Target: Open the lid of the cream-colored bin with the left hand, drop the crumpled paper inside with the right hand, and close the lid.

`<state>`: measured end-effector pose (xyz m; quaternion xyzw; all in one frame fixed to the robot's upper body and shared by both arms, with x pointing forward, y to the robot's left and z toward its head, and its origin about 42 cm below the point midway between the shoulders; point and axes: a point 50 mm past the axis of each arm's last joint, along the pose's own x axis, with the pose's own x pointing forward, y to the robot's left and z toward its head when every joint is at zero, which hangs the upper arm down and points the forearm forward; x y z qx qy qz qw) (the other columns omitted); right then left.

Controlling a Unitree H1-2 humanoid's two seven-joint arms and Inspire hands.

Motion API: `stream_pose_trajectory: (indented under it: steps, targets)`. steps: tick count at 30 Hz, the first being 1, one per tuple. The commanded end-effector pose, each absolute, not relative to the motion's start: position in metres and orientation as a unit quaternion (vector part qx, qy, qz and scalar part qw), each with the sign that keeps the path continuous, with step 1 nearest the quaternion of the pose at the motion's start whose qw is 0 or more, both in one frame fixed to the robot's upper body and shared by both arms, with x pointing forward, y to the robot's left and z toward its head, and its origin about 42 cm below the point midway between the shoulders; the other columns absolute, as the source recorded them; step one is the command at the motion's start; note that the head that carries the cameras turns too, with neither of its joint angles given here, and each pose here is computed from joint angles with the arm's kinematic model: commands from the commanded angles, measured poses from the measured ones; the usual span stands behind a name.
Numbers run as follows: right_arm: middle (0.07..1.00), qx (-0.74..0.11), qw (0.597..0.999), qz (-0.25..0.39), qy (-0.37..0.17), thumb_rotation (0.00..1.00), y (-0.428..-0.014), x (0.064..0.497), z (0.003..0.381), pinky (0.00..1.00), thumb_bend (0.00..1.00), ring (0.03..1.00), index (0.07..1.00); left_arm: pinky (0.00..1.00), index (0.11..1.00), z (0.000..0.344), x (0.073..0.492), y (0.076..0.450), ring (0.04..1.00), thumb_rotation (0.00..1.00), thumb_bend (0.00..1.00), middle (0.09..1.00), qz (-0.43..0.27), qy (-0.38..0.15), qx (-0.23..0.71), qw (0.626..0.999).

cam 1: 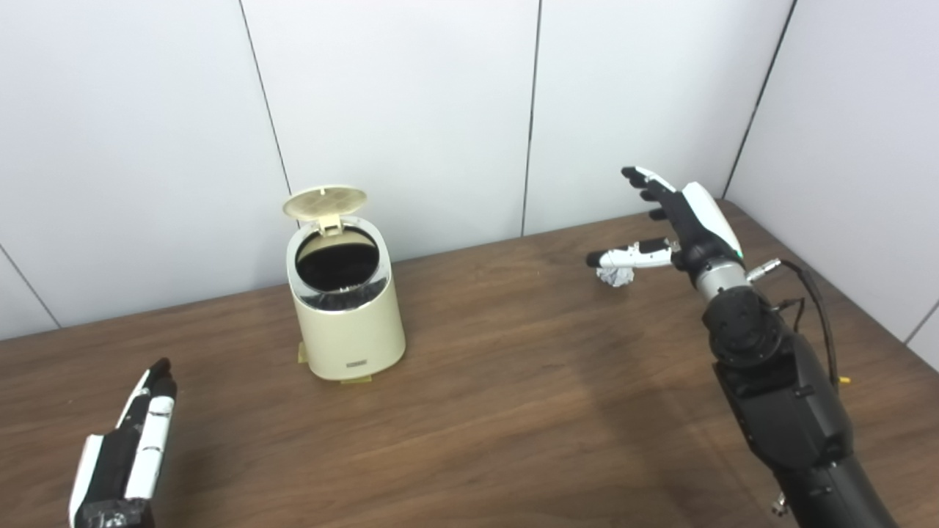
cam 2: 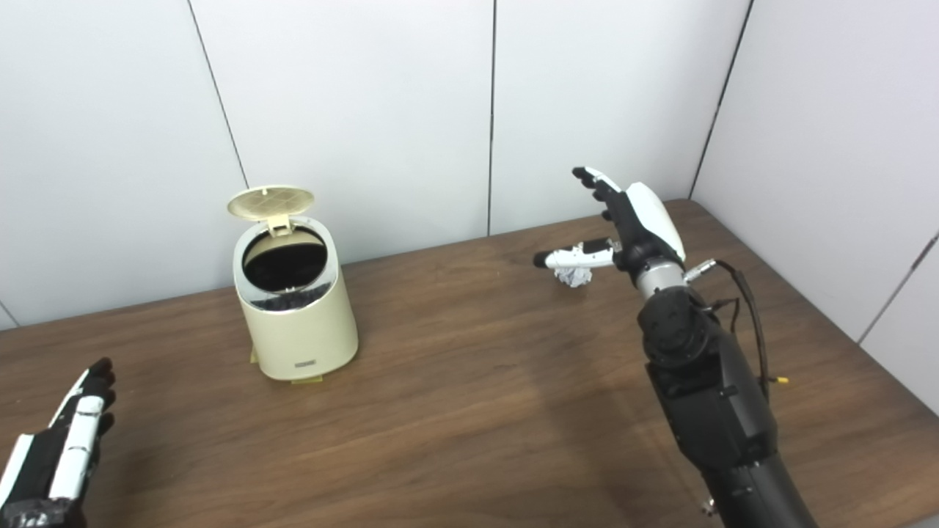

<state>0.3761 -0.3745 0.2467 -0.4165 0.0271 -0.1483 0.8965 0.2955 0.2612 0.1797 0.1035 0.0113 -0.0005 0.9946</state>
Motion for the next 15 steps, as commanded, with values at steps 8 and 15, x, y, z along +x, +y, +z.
stream_pose_trajectory:
  steps: [8, 15]
  targets:
    - [0.882, -0.467, 0.874, -0.132, 0.03, 0.13, -0.386, 0.42, 0.254, 0.74, 0.91, 0.875, 0.857, 1.0, 1.0, 0.201, 0.295, 0.259, 0.973, 0.86, 0.42, 0.993, -0.008, -0.02, 0.121, 0.992]
    - [0.89, -0.497, 0.857, -0.121, 0.065, 0.17, -0.387, 0.445, 0.243, 0.72, 0.92, 0.872, 0.853, 1.0, 1.0, 0.203, 0.294, 0.261, 0.974, 0.83, 0.45, 0.99, -0.006, -0.014, 0.129, 0.992]
